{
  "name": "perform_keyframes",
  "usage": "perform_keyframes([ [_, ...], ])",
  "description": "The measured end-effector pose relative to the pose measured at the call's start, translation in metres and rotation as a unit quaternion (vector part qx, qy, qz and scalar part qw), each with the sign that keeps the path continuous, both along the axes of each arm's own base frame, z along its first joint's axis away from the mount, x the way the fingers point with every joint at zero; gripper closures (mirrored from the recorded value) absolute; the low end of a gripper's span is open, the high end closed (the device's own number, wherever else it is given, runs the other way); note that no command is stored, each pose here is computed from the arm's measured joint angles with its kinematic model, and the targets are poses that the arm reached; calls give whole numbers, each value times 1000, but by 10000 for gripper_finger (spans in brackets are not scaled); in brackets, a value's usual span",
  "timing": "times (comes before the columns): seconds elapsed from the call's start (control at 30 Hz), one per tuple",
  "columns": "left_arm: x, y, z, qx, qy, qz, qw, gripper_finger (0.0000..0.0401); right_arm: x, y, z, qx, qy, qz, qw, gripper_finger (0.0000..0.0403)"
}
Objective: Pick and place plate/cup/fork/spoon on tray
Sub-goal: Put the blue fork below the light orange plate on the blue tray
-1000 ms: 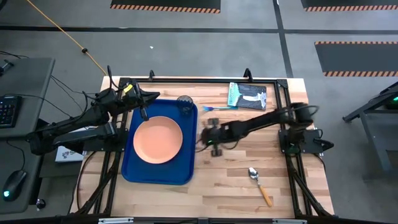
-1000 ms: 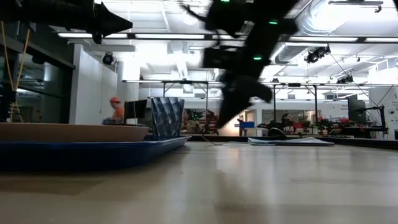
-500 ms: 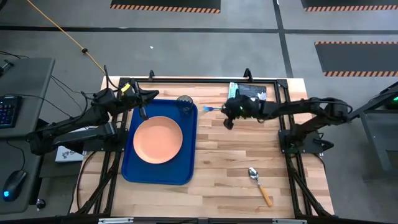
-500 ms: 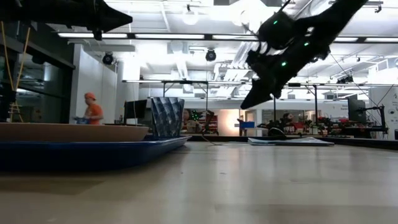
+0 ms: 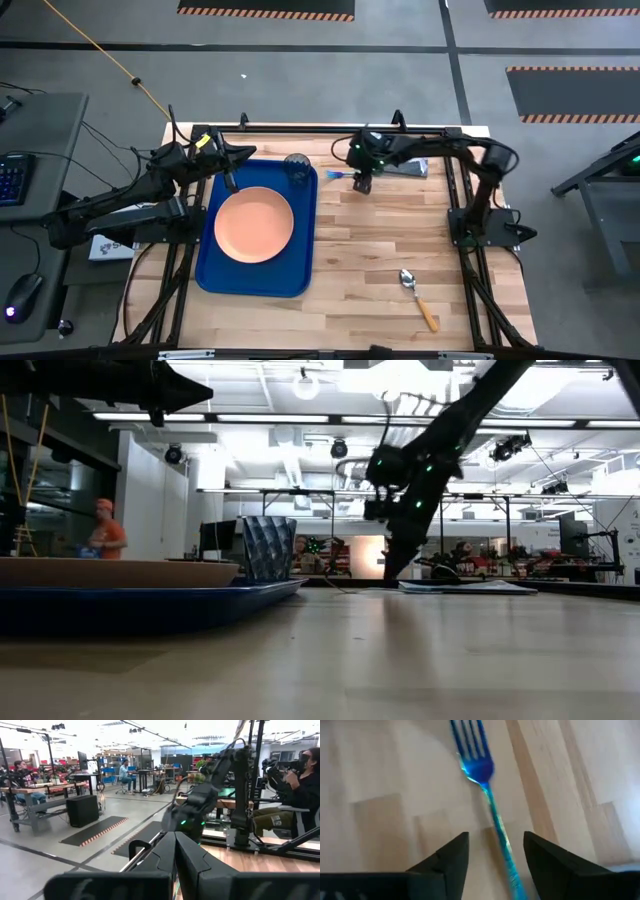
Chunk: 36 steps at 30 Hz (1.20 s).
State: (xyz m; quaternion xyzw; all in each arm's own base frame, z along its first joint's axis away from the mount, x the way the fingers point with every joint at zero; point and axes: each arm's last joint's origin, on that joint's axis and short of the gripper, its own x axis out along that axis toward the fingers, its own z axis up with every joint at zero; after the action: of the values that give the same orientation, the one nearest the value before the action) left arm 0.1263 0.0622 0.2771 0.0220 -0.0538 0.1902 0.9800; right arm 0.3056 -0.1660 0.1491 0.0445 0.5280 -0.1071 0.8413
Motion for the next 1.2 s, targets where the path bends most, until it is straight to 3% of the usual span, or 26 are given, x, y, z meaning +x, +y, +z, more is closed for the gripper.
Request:
perform_keyframes([
  [0.17,0,0,0,0,0,0,1000,401,14,-19,-11,-3,14,7,1000,215],
  [0.4,0,0,0,-1,1,0,1000,401,14,-19,-17,18,51,24,998,225],
  [0.5,0,0,0,-2,2,0,1000,401,12,-17,-18,23,66,24,997,265],
  [0.67,0,0,-1,-6,1,0,1000,401,11,-15,-18,30,73,28,996,384],
  [0.77,0,0,-1,-8,3,0,1000,401,11,-14,-18,32,70,29,997,383],
  [0.93,0,0,-3,-11,10,0,1000,401,9,2,-1,28,73,54,995,396],
  [1.2,0,0,-3,-10,11,0,1000,401,3,27,68,-26,-12,71,997,400],
])
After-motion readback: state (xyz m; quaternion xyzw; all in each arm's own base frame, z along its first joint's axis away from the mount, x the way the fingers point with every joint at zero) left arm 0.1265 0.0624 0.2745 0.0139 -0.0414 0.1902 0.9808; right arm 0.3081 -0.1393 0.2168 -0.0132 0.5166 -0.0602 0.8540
